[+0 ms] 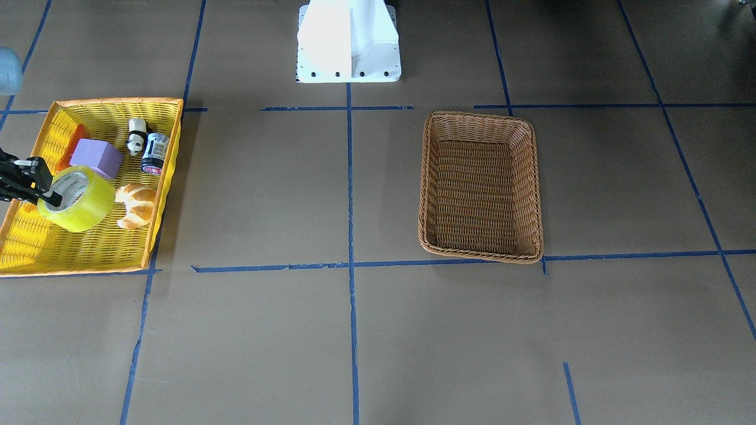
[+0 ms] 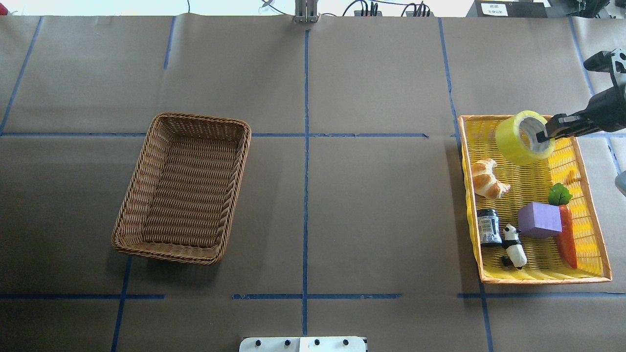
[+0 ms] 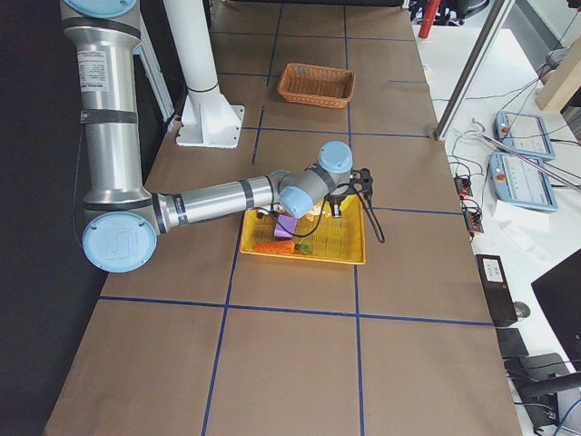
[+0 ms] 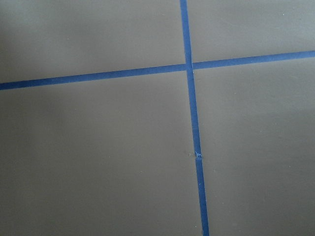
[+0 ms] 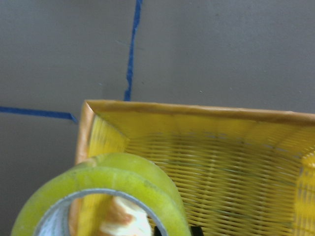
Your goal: Move tape to another basket
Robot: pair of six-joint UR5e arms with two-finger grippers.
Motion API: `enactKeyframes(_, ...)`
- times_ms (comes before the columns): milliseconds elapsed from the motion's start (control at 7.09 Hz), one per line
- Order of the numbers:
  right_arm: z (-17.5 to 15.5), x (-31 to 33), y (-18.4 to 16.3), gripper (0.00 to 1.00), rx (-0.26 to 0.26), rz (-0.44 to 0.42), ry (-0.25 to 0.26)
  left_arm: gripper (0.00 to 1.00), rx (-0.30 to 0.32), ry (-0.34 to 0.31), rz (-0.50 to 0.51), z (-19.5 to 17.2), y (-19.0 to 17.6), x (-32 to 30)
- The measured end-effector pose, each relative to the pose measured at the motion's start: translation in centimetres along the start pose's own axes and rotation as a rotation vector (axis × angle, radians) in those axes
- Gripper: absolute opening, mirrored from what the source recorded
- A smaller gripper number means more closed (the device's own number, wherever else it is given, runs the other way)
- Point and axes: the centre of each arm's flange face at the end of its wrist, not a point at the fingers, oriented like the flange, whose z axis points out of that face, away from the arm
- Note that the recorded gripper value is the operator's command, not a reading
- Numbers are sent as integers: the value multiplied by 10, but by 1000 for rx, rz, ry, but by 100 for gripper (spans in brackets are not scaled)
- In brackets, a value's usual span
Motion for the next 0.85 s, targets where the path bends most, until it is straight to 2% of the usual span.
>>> enactKeyframes(141, -3, -30, -7, 2, 33, 77, -69, 100, 12, 5, 12, -5, -4, 7)
enactKeyframes(423, 2, -67, 2, 2, 68, 187, -208, 100, 55, 70, 0, -14, -16, 30)
enactKeyframes(564, 5, -84, 10, 2, 91, 236, -274, 100, 91, 112, -34, -12, -26, 52)
enactKeyframes(847, 33, -131, 42, 2, 148, 341, -424, 100, 151, 203, -123, 6, -42, 119)
